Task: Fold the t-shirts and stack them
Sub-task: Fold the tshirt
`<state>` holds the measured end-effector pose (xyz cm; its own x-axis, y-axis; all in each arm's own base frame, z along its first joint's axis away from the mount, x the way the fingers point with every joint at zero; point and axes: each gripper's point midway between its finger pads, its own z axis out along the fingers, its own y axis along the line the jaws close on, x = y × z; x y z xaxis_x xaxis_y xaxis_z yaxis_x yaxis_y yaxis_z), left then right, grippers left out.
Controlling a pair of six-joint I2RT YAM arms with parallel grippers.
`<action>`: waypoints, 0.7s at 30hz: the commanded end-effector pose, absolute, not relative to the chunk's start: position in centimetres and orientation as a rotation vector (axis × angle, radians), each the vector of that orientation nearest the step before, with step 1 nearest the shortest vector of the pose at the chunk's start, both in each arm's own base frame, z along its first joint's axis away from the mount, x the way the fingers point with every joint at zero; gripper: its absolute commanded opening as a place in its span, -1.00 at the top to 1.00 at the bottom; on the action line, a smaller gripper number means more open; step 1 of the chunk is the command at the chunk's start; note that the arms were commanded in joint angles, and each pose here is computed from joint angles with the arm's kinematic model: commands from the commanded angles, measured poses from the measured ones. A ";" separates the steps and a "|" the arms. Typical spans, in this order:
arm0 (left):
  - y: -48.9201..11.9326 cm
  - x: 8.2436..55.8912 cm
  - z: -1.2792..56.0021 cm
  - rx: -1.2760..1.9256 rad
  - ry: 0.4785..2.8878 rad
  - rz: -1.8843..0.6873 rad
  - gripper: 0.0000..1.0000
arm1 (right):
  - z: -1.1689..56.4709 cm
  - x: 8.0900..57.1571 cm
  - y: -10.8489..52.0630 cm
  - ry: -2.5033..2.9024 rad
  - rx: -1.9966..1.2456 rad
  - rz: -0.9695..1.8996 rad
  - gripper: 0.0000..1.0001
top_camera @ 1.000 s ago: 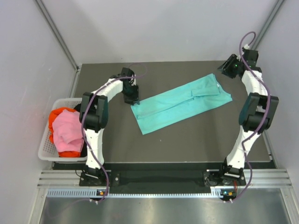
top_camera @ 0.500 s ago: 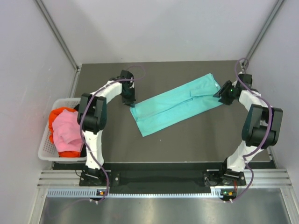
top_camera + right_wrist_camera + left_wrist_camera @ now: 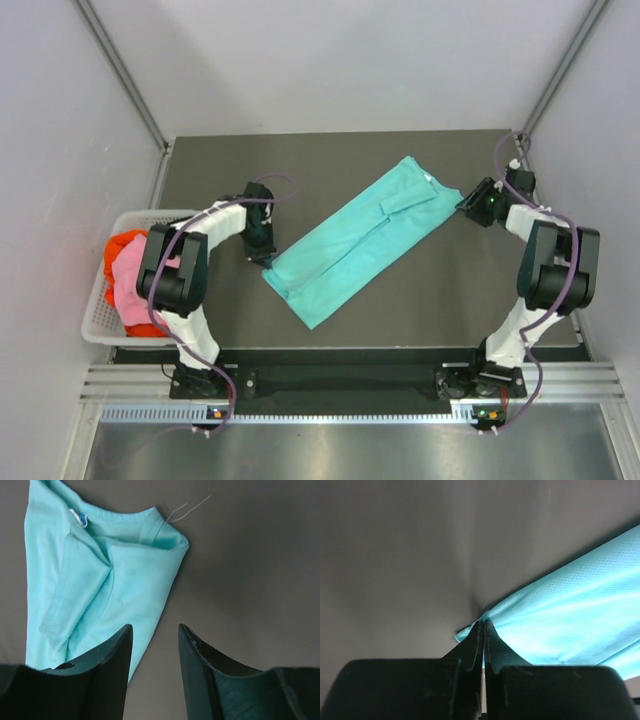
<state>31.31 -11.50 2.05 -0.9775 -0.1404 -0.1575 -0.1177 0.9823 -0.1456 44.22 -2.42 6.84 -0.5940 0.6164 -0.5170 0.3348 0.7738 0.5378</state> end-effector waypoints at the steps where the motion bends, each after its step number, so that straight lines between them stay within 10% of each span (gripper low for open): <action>1: -11.8 29.6 3.4 -0.215 2.960 -0.258 1.00 | 7.4 47.5 -2.7 2.163 0.650 0.554 0.16; 13: -12.6 28.3 4.4 -0.258 2.915 -0.373 1.00 | 4.4 50.1 -2.2 2.185 0.672 0.598 0.16; 21: -13.1 27.6 3.2 -0.306 2.935 -0.384 0.70 | 3.4 53.2 -2.8 2.194 0.676 0.594 1.00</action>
